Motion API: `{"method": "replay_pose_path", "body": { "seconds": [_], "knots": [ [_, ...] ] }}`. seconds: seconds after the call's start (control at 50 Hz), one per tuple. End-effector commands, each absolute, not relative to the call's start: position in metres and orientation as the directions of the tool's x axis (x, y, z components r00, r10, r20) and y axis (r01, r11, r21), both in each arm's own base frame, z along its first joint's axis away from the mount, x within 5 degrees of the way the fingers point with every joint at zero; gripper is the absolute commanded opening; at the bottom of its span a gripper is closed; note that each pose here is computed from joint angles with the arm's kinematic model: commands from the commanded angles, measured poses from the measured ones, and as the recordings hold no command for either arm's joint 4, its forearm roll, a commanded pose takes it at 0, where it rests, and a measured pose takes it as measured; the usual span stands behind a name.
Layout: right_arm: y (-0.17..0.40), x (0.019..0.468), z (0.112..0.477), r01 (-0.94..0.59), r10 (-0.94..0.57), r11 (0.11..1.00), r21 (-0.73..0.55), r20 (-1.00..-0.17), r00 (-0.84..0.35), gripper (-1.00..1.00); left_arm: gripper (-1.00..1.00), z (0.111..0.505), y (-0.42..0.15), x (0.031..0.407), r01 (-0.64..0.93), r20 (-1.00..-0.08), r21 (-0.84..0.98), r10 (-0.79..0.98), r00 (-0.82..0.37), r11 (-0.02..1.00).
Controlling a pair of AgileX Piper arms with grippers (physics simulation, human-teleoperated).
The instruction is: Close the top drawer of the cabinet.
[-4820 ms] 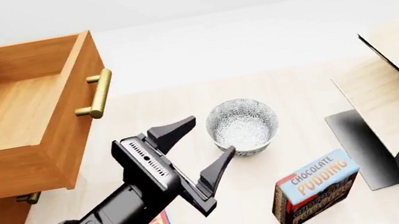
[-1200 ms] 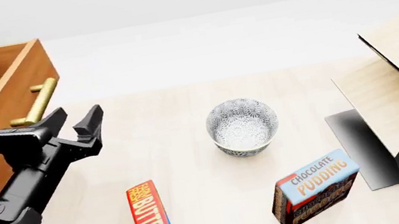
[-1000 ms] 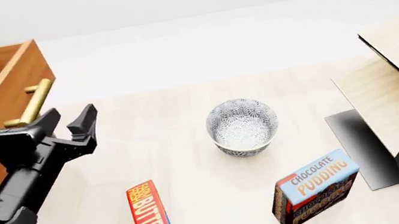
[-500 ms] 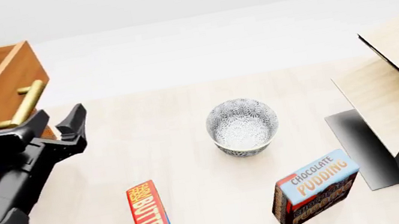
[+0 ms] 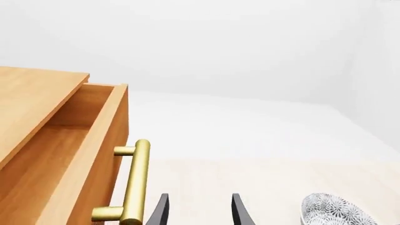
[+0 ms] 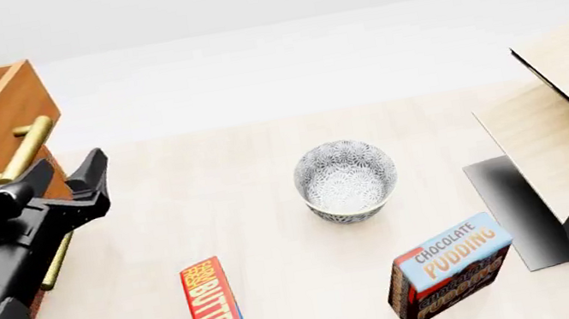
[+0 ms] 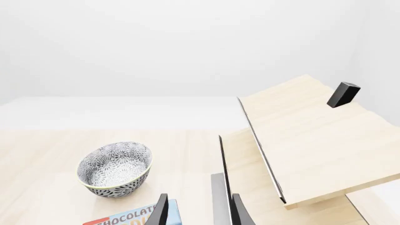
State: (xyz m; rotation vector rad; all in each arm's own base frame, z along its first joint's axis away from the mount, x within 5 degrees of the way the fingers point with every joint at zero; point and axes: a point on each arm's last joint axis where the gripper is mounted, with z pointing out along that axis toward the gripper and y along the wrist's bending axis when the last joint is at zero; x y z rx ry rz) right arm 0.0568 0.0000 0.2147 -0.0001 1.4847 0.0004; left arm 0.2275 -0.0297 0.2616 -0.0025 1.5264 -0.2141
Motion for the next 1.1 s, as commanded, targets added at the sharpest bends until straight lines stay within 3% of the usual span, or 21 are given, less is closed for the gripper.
{"method": "replay_pose_path", "body": {
  "seconds": [0.02,1.1],
  "knots": [
    [0.000,0.057,0.215,-0.001,0.000,1.000,0.000,-0.996,0.086,1.00,1.00,0.261,-0.022,0.229,0.101,-0.989,-0.142,-0.146,0.033,0.985],
    [0.000,0.057,0.215,0.000,0.000,1.000,0.000,-0.996,0.086,1.00,1.00,0.268,0.024,0.223,-0.093,-0.982,-0.176,-0.169,0.081,0.980]
  ]
}}
